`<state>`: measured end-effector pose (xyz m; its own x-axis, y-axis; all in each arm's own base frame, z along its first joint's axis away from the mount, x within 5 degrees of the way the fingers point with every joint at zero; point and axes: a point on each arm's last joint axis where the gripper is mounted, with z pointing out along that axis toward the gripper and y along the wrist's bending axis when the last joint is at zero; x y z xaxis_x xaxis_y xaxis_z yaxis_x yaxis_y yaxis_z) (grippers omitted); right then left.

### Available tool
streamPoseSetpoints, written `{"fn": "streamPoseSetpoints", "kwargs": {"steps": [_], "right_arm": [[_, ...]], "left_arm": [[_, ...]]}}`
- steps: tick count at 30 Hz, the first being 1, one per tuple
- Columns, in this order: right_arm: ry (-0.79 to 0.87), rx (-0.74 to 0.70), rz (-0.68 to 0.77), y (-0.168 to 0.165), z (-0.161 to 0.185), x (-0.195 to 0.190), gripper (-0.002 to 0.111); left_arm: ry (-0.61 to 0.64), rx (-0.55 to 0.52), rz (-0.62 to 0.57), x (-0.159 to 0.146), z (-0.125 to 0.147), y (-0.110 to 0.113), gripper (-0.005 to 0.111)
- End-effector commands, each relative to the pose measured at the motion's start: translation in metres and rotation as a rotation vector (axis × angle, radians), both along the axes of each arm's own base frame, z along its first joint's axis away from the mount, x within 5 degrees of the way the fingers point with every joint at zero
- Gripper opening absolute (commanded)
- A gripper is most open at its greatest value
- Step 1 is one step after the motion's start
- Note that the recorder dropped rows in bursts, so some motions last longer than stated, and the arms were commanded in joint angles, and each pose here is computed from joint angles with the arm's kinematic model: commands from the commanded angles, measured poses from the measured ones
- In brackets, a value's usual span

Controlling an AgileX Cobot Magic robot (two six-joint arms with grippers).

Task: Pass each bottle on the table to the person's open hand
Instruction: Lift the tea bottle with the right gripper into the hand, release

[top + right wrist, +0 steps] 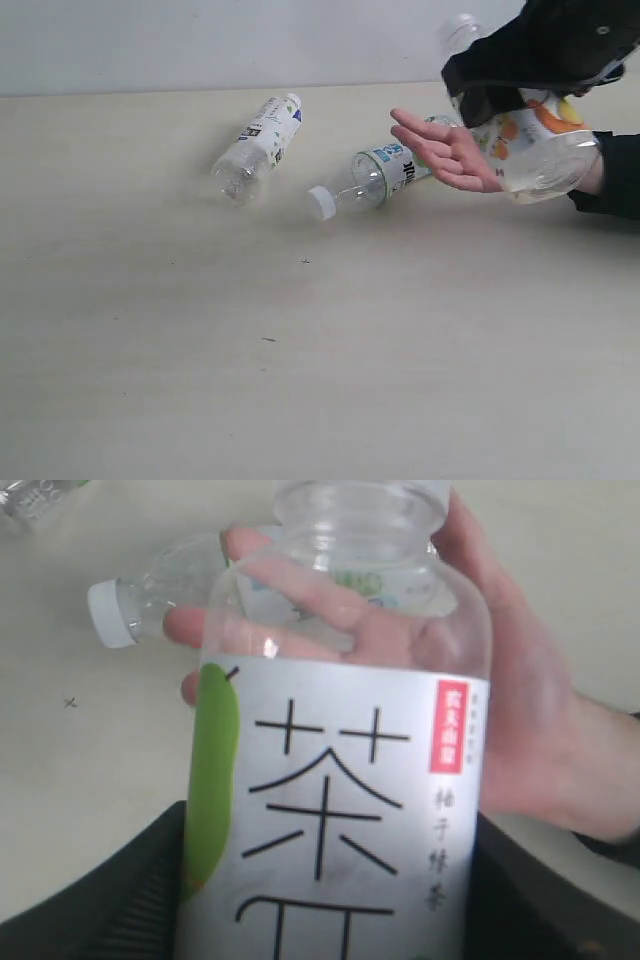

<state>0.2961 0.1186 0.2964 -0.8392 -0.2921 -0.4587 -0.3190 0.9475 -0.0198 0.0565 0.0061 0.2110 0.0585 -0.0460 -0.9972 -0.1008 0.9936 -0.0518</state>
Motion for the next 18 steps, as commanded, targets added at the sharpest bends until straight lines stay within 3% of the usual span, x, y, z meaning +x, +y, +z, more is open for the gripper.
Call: {"fn": "streamPoseSetpoints", "kwargs": {"steps": [1, 11, 18], "right_arm": [[0.027, -0.019, -0.030, 0.012, -0.022, 0.035, 0.000], [0.097, -0.049, -0.028, 0.024, -0.065, 0.065, 0.001], [0.072, -0.088, -0.051, 0.020, -0.066, 0.068, 0.029]], "left_arm": [[-0.007, 0.004, -0.007, 0.000, 0.000, 0.000, 0.000], [-0.007, 0.004, -0.007, 0.000, 0.000, 0.000, 0.000], [-0.007, 0.004, -0.007, 0.000, 0.000, 0.000, 0.000]]}}
